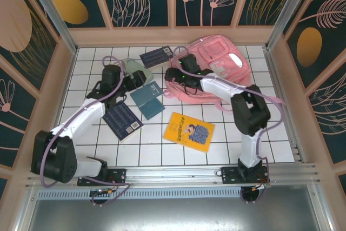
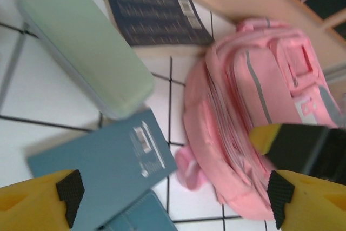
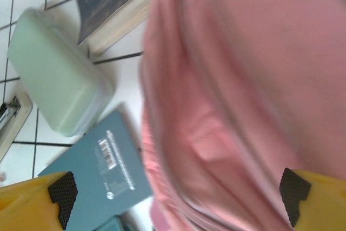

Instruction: Pack the student bag

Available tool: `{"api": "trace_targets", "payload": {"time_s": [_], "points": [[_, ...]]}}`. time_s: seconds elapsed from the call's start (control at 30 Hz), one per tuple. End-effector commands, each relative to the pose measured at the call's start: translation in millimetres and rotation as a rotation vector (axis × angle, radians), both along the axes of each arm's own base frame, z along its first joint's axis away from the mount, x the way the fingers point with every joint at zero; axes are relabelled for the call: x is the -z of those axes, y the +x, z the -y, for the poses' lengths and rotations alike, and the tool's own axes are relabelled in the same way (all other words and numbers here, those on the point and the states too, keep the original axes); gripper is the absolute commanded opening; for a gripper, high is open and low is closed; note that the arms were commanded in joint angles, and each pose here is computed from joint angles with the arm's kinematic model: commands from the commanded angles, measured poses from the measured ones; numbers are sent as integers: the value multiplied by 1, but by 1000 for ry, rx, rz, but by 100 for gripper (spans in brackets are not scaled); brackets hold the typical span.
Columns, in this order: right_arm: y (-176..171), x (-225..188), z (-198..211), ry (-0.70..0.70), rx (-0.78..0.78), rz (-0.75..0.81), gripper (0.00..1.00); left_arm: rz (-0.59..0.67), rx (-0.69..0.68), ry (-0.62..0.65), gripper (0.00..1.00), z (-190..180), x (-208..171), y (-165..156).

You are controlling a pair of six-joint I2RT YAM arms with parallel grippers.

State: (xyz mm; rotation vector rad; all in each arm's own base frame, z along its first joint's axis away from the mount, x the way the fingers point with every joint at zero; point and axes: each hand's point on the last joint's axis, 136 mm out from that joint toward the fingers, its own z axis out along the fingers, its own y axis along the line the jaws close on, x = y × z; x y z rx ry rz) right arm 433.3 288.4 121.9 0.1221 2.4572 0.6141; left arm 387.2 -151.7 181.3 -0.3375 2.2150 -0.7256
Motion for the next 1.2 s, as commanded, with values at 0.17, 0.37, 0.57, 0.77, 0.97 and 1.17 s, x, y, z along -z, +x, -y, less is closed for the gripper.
{"api": "trace_targets", "payload": {"time_s": [0.17, 0.37, 0.57, 0.77, 0.97, 1.17], "points": [[-25, -20, 145, -135, 242, 28, 90, -41, 122, -13, 87, 92, 10, 8], [-48, -4, 224, -20, 379, -27, 84, -151, 178, -4, 79, 143, 51, 5], [-48, 24, 257, 103, 452, -107, 77, -263, 215, 15, 76, 176, 92, 5], [-34, 45, 271, 147, 491, -156, 77, -350, 188, 75, 70, 178, 125, 7], [-25, 62, 277, 143, 491, -190, 60, -328, 163, 132, 40, 178, 133, 23], [-26, 47, 277, 128, 472, -158, 0, -261, 113, 248, 0, 165, 109, 44]]}}
